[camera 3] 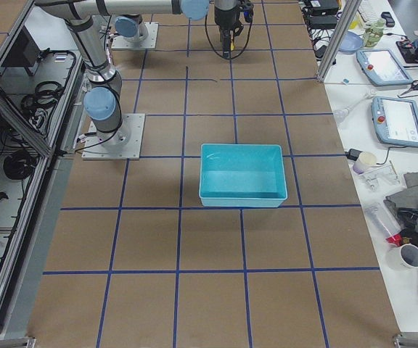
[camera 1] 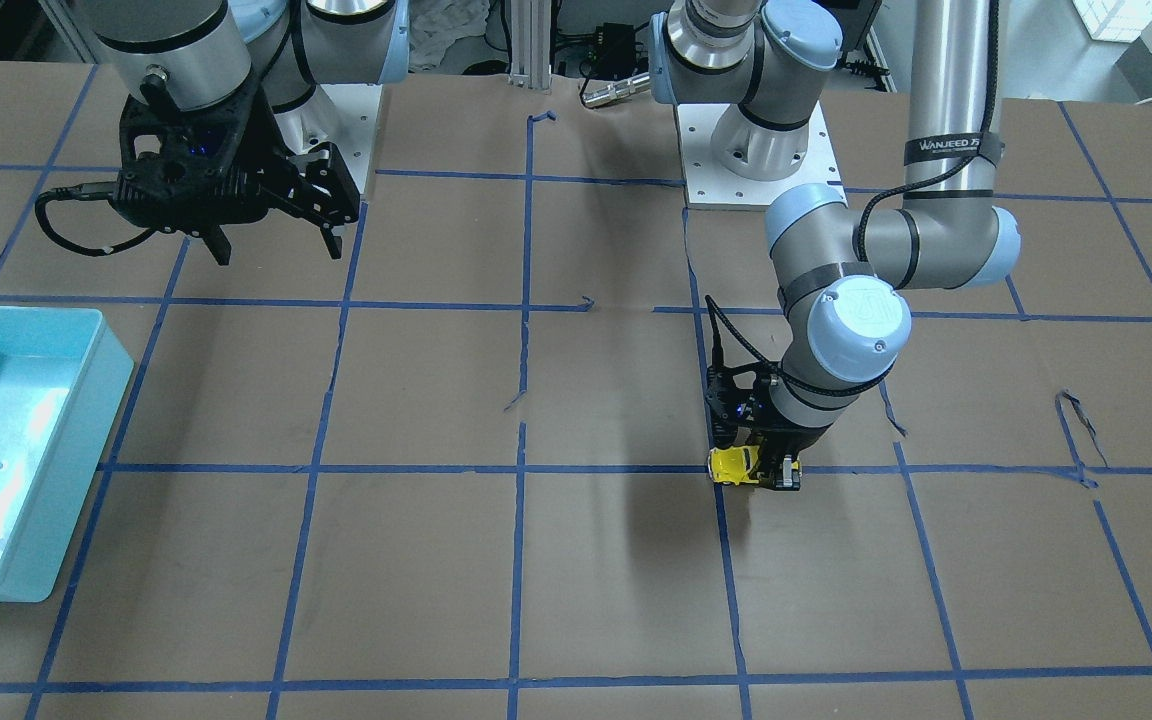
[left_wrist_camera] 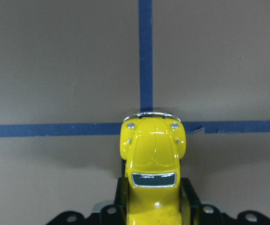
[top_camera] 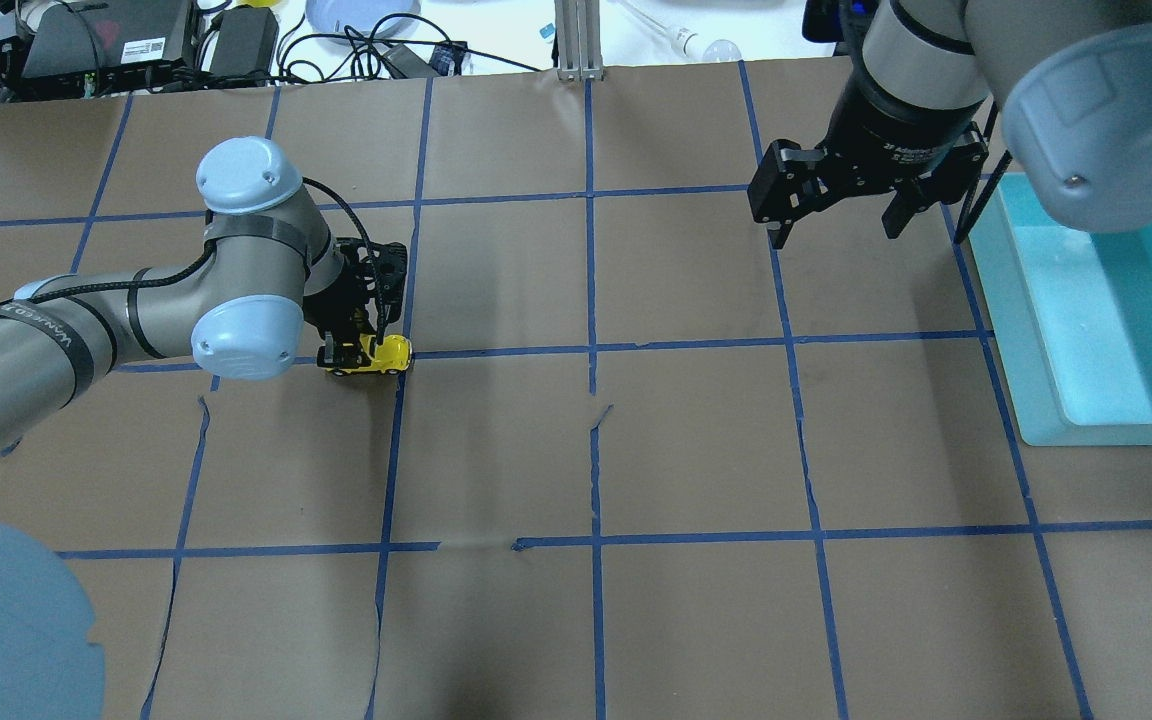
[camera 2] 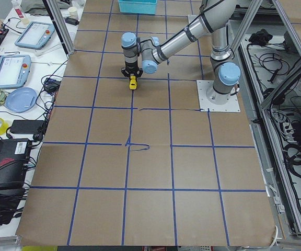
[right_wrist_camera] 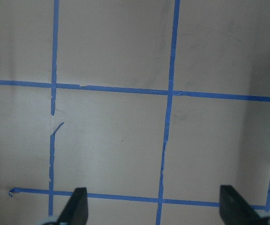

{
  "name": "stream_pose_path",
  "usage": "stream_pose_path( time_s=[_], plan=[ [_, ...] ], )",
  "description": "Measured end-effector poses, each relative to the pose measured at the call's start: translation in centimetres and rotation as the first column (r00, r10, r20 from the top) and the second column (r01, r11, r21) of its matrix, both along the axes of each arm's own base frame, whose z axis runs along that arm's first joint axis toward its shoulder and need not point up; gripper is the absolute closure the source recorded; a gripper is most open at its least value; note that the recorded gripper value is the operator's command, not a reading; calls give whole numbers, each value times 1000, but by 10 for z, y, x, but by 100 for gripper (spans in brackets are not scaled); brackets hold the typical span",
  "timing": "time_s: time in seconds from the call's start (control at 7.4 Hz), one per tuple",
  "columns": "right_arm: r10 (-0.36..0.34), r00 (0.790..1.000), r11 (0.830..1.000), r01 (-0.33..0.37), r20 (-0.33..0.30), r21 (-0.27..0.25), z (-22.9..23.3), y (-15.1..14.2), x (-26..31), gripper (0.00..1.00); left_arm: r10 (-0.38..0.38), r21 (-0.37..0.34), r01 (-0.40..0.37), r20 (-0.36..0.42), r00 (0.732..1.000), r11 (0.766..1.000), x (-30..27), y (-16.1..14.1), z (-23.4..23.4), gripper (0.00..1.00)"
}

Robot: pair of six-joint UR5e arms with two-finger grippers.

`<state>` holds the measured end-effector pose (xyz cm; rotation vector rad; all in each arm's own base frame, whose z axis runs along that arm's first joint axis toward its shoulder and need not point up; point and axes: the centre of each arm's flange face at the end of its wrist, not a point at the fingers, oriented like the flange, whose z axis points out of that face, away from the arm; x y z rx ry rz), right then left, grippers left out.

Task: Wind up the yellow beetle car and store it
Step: 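Pull the car back toward the robot with the left gripper, then release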

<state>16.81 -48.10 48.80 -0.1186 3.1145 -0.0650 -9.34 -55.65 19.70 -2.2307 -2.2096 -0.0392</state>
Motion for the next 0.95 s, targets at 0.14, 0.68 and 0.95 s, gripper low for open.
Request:
stream_pose_path(
  time_s=[0.14, 0.68, 0.95],
  plan=[
    [0, 1000, 1000, 0, 0, -1, 0, 0, 0, 0, 15, 1, -15, -1, 1000, 1000, 11, -1, 0, 81],
    [-1, 1000, 1000, 1, 0, -1, 1, 0, 0, 0, 16, 14, -16, -6, 1000, 1000, 77, -1, -4, 81],
    [0, 1000, 1000, 0, 0, -1, 0, 0, 0, 0, 14, 15, -14, -9, 1000, 1000, 116, 3, -6, 78]
  ],
)
